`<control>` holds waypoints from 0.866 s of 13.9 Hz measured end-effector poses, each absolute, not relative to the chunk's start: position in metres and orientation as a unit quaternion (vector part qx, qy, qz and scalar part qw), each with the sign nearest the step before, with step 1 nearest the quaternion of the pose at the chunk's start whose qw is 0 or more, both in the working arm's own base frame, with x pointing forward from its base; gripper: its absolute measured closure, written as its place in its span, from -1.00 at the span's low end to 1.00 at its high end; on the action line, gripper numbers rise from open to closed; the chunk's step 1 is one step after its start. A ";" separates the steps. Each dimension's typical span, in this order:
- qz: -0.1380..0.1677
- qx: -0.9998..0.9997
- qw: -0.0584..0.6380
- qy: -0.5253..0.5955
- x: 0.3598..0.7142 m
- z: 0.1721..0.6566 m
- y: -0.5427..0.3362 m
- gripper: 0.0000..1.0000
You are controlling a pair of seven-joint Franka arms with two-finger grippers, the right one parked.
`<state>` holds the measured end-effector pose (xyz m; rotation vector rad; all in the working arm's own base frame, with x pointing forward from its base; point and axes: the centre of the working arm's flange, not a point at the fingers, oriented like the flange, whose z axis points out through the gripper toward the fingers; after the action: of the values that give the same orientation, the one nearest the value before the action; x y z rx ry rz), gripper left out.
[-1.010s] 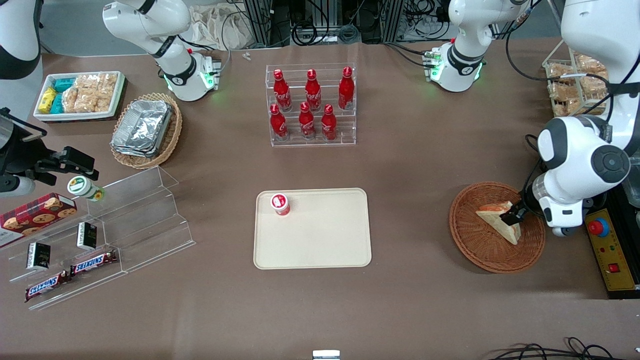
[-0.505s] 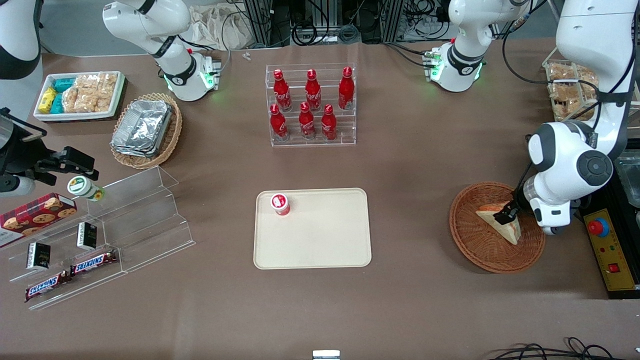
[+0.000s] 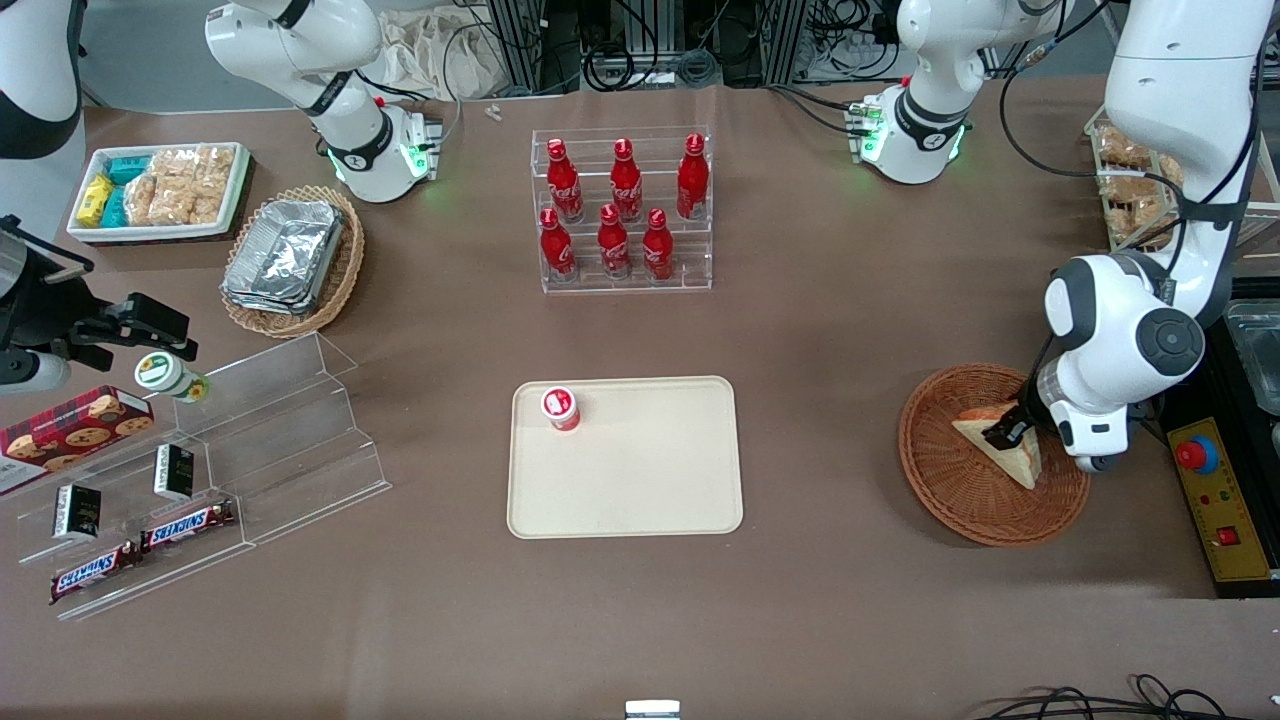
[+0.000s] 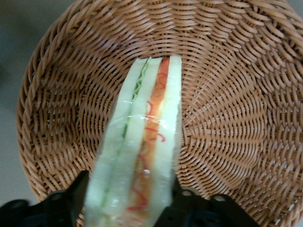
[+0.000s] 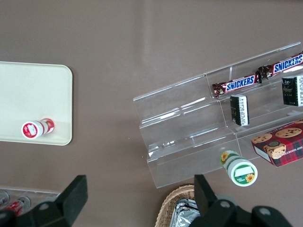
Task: Place sandwich from basket to tray
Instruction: 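Lift the sandwich out of the basket with the left gripper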
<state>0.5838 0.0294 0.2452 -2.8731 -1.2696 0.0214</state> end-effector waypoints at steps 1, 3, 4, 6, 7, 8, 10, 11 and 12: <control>0.004 -0.915 -0.001 -0.403 0.586 0.247 0.028 -0.08; -0.004 -0.915 -0.004 -0.402 0.591 0.253 0.026 0.24; -0.007 -0.916 -0.006 -0.402 0.593 0.256 0.024 0.31; -0.012 -0.916 -0.007 -0.400 0.597 0.269 0.022 0.37; -0.006 -0.917 -0.003 -0.400 0.600 0.282 0.021 0.43; 0.006 -0.917 0.004 -0.399 0.603 0.302 0.021 0.55; 0.036 -0.923 0.020 -0.382 0.611 0.364 0.015 0.62; 0.050 -0.931 0.026 -0.361 0.613 0.405 0.006 0.62; 0.064 -0.943 0.030 -0.326 0.612 0.446 -0.005 0.62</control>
<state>0.6123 -0.0054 0.4457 -2.9071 -1.0047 0.1969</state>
